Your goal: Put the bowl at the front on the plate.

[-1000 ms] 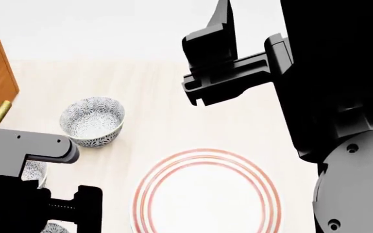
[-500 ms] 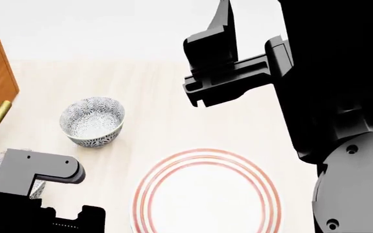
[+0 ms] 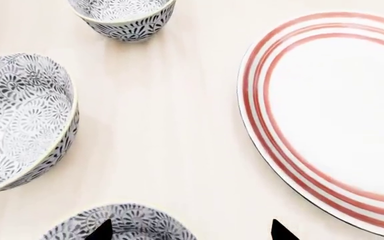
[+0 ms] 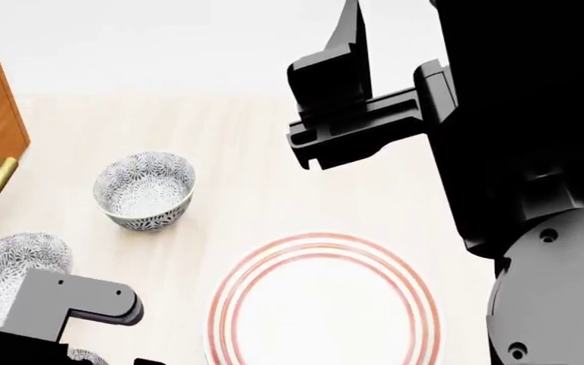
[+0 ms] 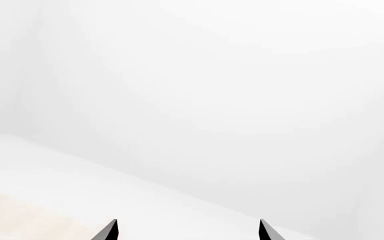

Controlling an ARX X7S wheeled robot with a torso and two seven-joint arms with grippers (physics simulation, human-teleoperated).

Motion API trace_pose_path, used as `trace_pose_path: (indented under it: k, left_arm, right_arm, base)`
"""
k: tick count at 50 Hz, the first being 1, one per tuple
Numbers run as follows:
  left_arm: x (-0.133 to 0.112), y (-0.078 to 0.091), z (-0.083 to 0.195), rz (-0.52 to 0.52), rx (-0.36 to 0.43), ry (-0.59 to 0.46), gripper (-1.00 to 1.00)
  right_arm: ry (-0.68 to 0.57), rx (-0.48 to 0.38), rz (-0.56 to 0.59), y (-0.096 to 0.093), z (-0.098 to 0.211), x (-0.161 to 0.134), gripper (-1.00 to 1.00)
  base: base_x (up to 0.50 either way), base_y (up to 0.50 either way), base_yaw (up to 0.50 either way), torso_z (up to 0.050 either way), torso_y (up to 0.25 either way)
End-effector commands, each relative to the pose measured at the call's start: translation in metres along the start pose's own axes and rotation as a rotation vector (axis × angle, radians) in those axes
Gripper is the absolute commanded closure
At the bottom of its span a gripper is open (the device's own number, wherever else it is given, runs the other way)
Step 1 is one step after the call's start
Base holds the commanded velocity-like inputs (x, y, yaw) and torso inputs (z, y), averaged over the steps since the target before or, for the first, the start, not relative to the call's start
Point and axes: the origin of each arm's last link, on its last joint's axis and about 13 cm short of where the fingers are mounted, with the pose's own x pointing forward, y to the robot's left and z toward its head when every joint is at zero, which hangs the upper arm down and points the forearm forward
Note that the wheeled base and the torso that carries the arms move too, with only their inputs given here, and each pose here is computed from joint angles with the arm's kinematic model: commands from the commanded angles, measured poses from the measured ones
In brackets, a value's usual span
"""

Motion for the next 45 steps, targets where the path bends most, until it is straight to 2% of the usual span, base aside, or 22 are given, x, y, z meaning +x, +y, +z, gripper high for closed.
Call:
trace_pose_path:
  k: [1,45]
  left_arm:
    - [0.002,-0.001,-0.009,0.0,0.013,0.025,-1.0]
    - [0.01,-0.001,-0.033,0.013,0.02,0.122,-1.0]
  right_arm:
    - [0.002,0.0,0.002,0.0,0.0,0.0,-1.0]
    - [0.0,-0.008,0.0,0.0,0.001,0.001,-1.0]
  base:
    - [0.0,0.0,0.0,0.0,0.0]
    - [0.0,0.0,0.0,0.0,0.0]
